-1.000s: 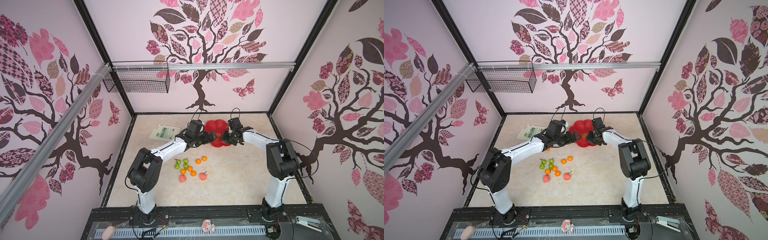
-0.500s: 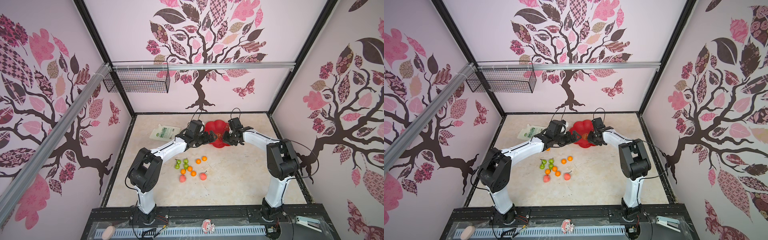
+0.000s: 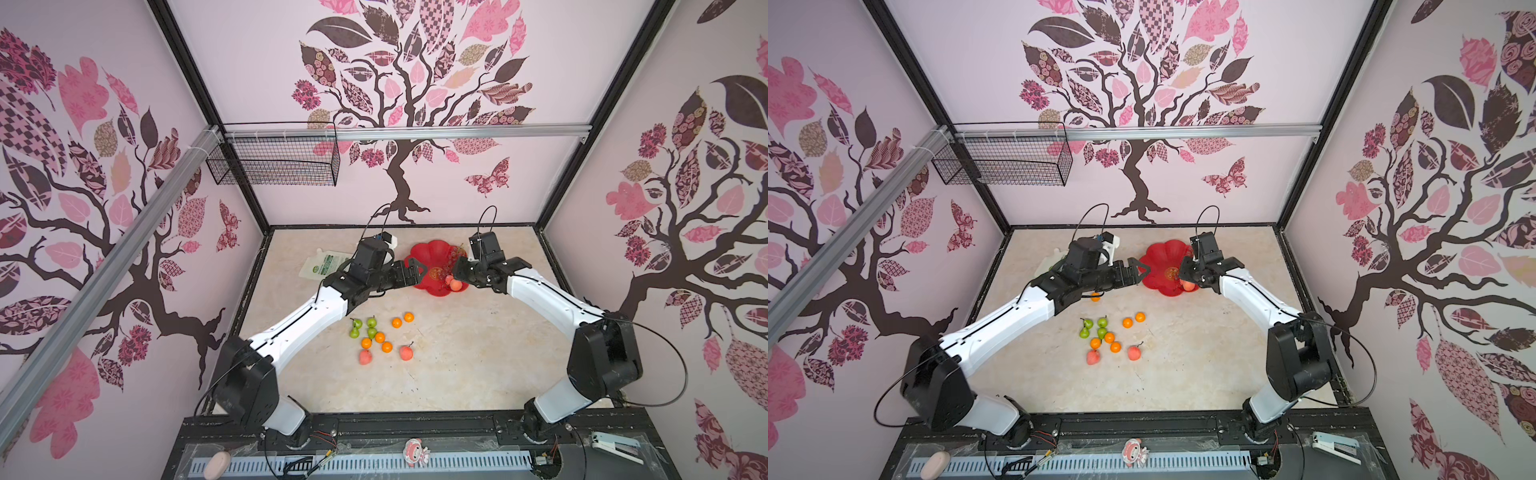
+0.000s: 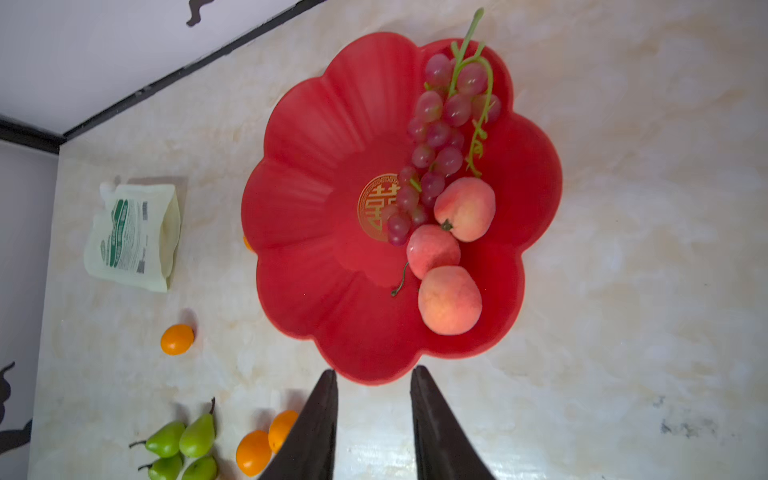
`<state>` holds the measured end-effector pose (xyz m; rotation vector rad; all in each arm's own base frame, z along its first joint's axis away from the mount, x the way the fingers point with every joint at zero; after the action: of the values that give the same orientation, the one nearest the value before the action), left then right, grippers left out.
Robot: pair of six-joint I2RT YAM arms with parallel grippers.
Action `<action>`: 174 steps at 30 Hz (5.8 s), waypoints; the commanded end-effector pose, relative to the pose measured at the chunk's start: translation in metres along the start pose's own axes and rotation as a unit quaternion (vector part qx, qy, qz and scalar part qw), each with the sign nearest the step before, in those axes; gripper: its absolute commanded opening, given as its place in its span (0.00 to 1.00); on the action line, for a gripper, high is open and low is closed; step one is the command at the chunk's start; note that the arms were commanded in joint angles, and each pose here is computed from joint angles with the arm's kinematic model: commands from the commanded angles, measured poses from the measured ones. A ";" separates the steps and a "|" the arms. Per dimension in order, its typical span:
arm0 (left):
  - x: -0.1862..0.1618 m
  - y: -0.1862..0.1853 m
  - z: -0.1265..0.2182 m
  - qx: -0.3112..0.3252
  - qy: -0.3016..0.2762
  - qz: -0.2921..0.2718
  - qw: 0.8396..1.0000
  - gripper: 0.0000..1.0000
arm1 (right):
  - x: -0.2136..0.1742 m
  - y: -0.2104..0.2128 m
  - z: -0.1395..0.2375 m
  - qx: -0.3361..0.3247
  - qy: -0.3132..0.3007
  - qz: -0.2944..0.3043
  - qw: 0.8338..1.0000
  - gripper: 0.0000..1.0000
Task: Place and organize the fake fruits in the fruit bowl
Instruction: 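Move the right gripper to a small pink peach with stem, then lower the right gripper and grasp the small peach, then lift the small peach and carry it over the red bowl with the right gripper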
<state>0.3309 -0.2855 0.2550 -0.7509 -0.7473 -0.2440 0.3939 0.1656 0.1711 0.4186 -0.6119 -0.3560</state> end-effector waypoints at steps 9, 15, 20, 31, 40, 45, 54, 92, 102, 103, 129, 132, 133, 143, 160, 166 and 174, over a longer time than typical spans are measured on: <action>-0.079 0.039 0.056 0.060 0.029 0.026 0.997 0.98 | -0.088 0.007 0.025 -0.017 0.052 0.120 0.991 0.33; -0.112 0.050 0.075 0.063 0.034 0.064 0.995 0.98 | -0.126 0.014 0.023 -0.049 0.085 0.142 0.985 0.35; -0.128 0.062 0.087 0.074 0.040 0.081 0.993 0.98 | -0.163 0.025 0.018 -0.051 0.122 0.141 0.981 0.41; -0.139 0.107 0.111 0.041 0.019 0.199 0.979 0.98 | -0.226 0.056 0.011 -0.043 0.192 0.184 0.963 0.52; -0.140 0.120 0.116 0.033 0.006 0.230 0.973 0.98 | -0.254 0.054 -0.002 -0.074 0.221 0.237 0.943 0.55; -0.141 0.122 0.117 0.039 0.007 0.228 0.973 0.97 | -0.256 0.050 -0.012 -0.095 0.225 0.260 0.934 0.55; -0.142 0.125 0.115 0.043 0.004 0.229 0.972 0.97 | -0.262 0.046 -0.021 -0.112 0.239 0.282 0.922 0.55; -0.142 0.132 0.115 0.065 0.006 0.217 0.974 0.96 | -0.269 0.032 -0.030 -0.138 0.258 0.314 0.903 0.43; -0.117 0.120 0.115 0.069 0.013 0.156 0.985 0.95 | -0.264 0.040 -0.015 -0.104 0.256 0.289 0.916 0.40; -0.115 0.118 0.114 0.069 0.015 0.149 0.986 0.95 | -0.263 0.041 -0.013 -0.101 0.256 0.286 0.918 0.40; -0.070 0.049 0.035 0.042 0.046 0.046 0.997 0.95 | -0.091 0.011 0.009 -0.056 0.154 0.119 0.979 0.36; -0.058 0.045 0.023 0.035 0.046 0.040 0.998 0.95 | -0.071 0.008 -0.001 -0.075 0.134 0.118 0.981 0.36; -0.053 0.044 0.020 0.034 0.043 0.039 0.998 0.95 | -0.065 0.009 -0.004 -0.080 0.128 0.119 0.981 0.37; -0.010 0.066 -0.005 0.027 0.011 0.067 0.997 0.95 | -0.027 0.021 -0.058 -0.142 0.098 0.143 0.975 0.37; 0.011 0.094 -0.039 0.001 0.016 0.076 0.997 0.95 | -0.031 -0.005 -0.128 -0.239 0.120 0.168 0.949 0.37; 0.014 0.092 -0.045 -0.013 0.020 0.077 0.997 0.95 | -0.028 -0.017 -0.134 -0.273 0.114 0.187 0.937 0.37; 0.013 0.092 -0.046 -0.016 0.021 0.080 0.996 0.95 | -0.025 -0.026 -0.141 -0.300 0.109 0.201 0.926 0.39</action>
<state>0.3951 -0.2466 0.1734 -0.8029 -0.5864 -0.1028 0.4566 0.2023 0.0546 -0.1849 -0.3576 -0.1033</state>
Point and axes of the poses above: each gripper's point midway between its finger pads, its own z axis back along the fingers, its own y axis along the line the jaws close on, x = y × z, the point moved 1 cm from there along z, back along the fingers, and after that the axes turned 12 degrees about -z, right-handed, at the moved point
